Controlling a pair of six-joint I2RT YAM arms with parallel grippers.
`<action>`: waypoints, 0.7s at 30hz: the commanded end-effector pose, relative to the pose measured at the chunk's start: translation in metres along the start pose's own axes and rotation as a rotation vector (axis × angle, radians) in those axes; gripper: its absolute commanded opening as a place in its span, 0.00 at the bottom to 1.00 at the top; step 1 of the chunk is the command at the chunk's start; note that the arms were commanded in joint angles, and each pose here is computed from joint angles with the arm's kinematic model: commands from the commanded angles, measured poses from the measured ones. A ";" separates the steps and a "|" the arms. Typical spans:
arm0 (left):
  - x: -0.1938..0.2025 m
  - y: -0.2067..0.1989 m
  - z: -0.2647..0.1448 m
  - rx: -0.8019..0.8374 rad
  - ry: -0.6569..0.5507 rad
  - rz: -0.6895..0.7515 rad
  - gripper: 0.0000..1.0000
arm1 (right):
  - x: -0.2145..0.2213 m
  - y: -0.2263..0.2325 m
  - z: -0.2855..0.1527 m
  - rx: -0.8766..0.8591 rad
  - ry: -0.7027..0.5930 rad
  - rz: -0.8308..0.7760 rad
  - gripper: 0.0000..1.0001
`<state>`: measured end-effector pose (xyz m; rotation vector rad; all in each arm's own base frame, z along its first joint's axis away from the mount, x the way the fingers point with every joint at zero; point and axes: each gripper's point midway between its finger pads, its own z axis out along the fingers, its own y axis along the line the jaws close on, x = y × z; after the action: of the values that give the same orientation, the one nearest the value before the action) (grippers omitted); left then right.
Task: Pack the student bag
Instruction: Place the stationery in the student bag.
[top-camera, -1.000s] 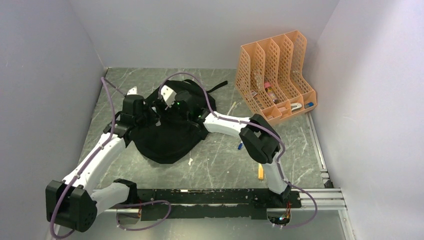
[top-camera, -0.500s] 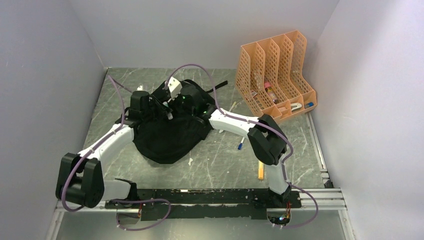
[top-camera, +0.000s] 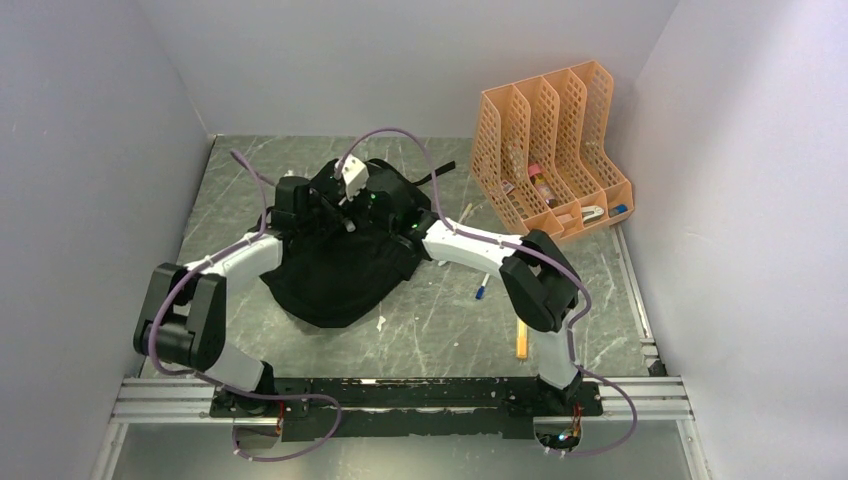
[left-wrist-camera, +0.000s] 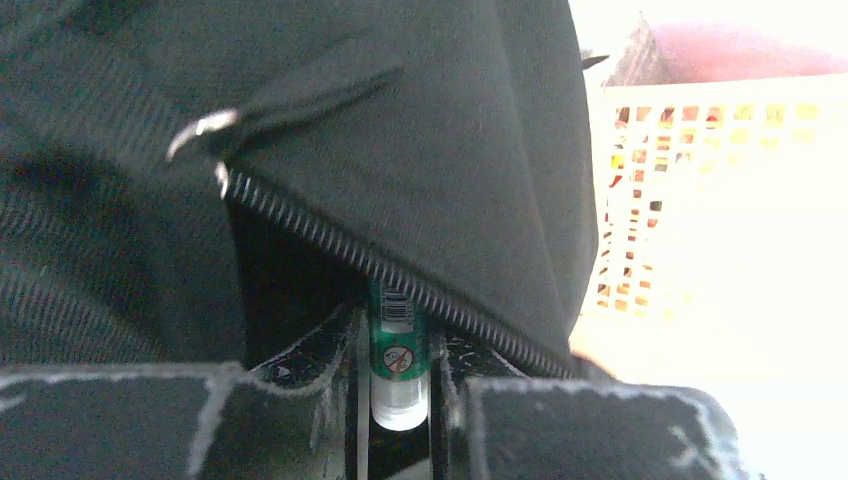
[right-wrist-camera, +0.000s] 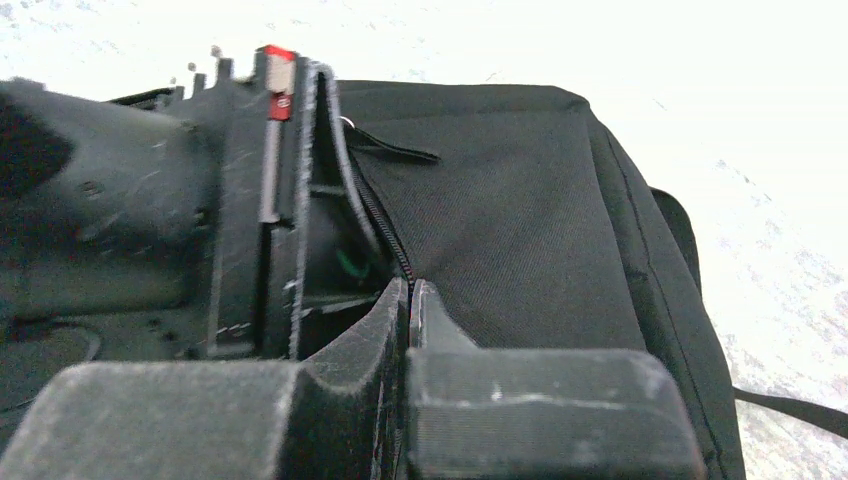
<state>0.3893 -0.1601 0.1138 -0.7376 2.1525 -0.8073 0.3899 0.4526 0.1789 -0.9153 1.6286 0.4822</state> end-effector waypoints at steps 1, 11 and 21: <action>-0.023 -0.032 0.012 0.099 -0.051 -0.004 0.21 | -0.055 -0.008 -0.016 0.011 -0.151 0.029 0.00; -0.026 -0.035 0.008 0.095 -0.061 0.021 0.60 | -0.046 -0.006 -0.017 0.009 -0.130 0.022 0.00; -0.023 -0.010 -0.045 -0.001 -0.099 0.106 0.45 | -0.042 -0.008 -0.020 0.010 -0.097 0.031 0.06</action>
<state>0.3902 -0.1567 0.1416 -0.6687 2.1178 -0.7864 0.3907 0.4462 0.1832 -0.8865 1.6269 0.4916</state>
